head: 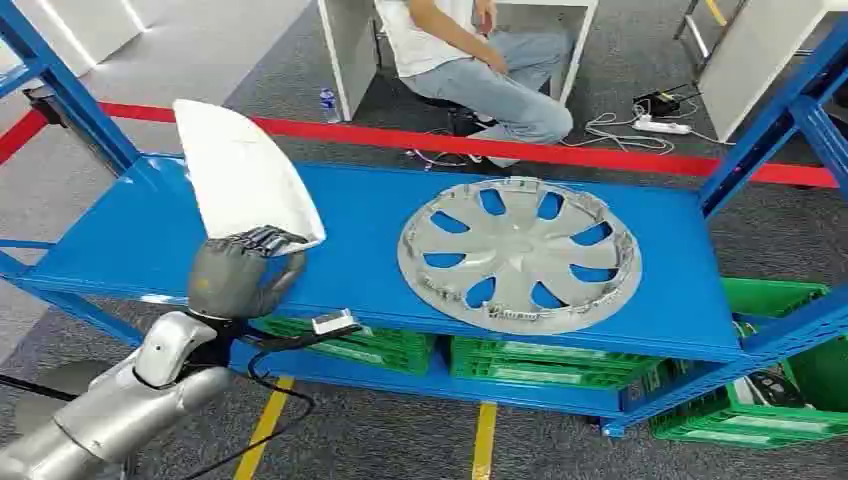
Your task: Take the parts from the cabinet and place them on the table.
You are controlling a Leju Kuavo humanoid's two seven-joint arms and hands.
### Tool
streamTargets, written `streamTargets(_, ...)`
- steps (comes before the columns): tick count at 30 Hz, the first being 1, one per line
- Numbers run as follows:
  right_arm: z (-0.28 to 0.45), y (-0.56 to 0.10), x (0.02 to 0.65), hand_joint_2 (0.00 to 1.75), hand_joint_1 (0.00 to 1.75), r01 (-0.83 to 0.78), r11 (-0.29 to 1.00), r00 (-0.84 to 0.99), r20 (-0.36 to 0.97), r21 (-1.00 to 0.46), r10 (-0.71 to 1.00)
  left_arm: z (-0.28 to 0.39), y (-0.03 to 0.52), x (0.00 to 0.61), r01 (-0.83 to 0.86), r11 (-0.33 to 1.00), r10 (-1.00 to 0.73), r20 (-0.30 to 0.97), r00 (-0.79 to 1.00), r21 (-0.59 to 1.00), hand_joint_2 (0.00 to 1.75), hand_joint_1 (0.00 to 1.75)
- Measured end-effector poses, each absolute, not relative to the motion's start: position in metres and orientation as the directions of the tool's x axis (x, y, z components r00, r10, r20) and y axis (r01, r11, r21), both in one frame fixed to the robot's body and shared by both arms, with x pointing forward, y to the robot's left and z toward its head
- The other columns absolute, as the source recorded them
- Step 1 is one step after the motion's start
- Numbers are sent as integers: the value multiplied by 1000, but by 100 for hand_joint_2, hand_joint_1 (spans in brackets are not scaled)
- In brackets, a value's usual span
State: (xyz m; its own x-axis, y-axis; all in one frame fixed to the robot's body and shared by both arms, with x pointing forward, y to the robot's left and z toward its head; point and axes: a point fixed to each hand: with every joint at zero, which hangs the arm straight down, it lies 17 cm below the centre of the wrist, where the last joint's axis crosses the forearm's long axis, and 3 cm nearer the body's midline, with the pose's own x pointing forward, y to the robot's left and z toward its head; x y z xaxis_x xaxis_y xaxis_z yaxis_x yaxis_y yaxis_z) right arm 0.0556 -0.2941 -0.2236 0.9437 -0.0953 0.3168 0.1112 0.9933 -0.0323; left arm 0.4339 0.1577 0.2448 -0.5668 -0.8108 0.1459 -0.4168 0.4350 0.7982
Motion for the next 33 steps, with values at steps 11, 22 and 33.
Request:
streamTargets(11,-222,-293,54,0,0,112,993,945,315,-41,-93,274,166,424,-488,443,-810,103,-577,752,175,175)
streamTargets(22,-221,-291,53,0,0,112,993,945,314,-45,-92,272,170,425,-480,453,-812,125,-570,752,175,175)
streamTargets(33,-221,-291,53,0,0,112,993,945,314,-43,-93,272,169,425,-476,455,-811,129,-570,753,175,175)
